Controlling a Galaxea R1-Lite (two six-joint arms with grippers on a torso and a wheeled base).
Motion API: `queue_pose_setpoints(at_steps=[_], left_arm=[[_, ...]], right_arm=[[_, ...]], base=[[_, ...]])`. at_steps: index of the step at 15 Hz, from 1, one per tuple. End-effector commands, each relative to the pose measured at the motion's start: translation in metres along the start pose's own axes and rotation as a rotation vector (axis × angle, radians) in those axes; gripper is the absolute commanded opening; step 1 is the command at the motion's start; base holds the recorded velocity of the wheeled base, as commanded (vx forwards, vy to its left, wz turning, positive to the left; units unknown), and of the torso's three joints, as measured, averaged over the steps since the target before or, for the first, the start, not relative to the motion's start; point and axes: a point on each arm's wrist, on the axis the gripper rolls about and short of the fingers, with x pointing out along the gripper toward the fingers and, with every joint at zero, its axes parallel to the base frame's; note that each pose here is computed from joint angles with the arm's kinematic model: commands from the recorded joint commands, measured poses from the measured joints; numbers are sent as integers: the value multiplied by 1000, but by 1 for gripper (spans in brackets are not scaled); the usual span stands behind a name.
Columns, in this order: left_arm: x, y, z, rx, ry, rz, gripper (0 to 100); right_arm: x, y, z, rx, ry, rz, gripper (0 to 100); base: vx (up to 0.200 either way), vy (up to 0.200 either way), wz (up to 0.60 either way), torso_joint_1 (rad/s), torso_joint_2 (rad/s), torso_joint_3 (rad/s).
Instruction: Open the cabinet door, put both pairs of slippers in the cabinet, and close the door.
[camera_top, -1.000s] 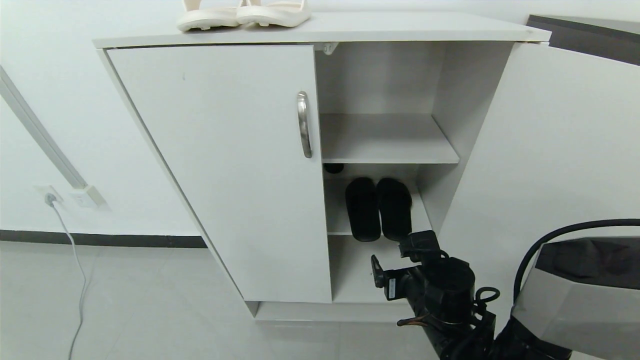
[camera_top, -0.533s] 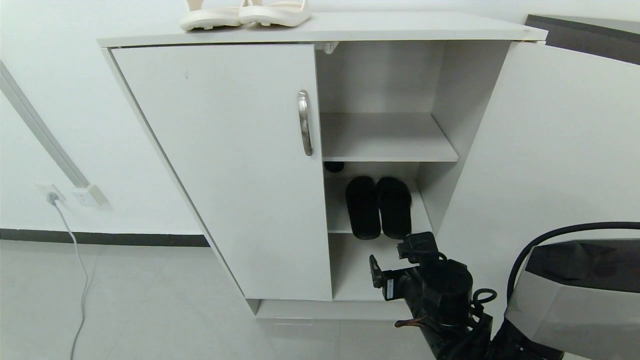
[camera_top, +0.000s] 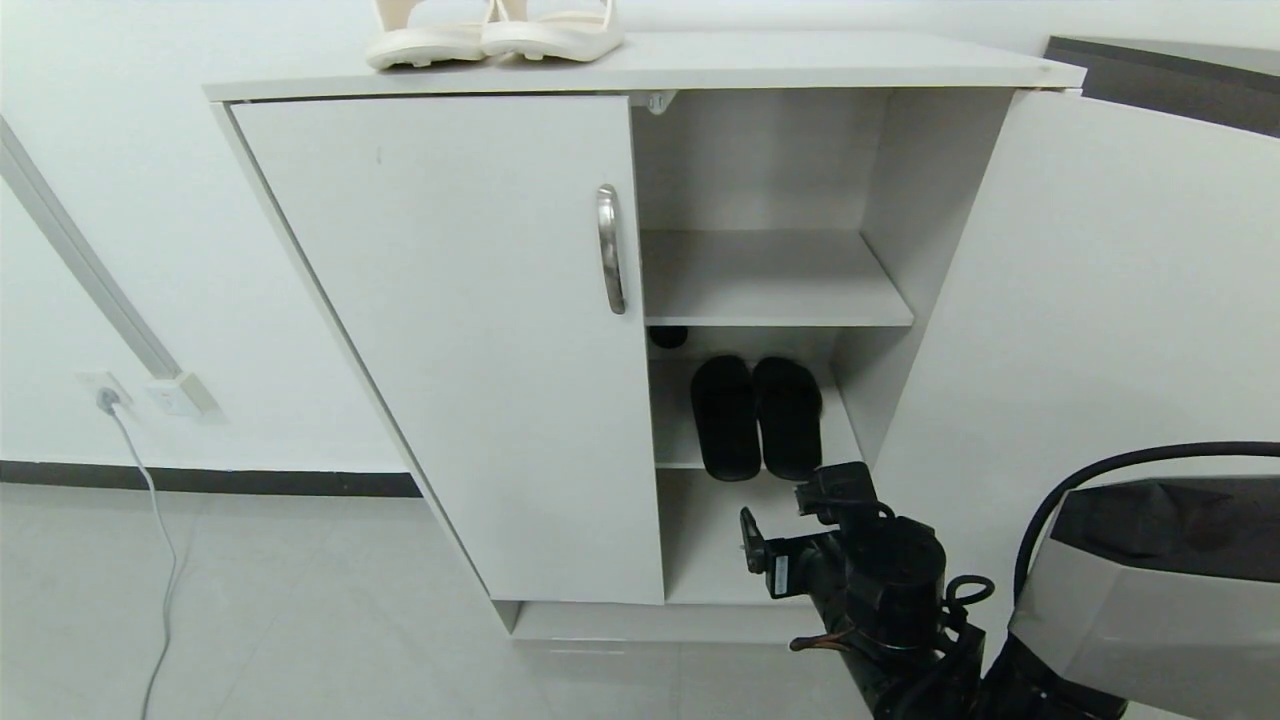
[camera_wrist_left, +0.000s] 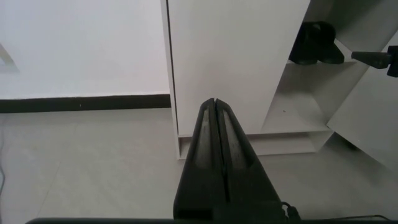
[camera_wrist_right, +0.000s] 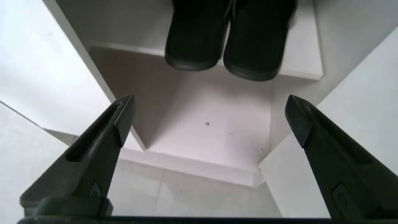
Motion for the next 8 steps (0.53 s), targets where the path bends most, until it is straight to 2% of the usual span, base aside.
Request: queue_pose_setpoints(at_steps=[1,8], left_arm=[[0,0,0,-1,1,0,0],[0,0,0,1,1,-1,0]], right_arm=[[0,0,-2,-3,4,2,100],[1,1,0,5,-7,-8,100]], base=[[0,0,0,2,2,154],[0,0,0,4,0,191]])
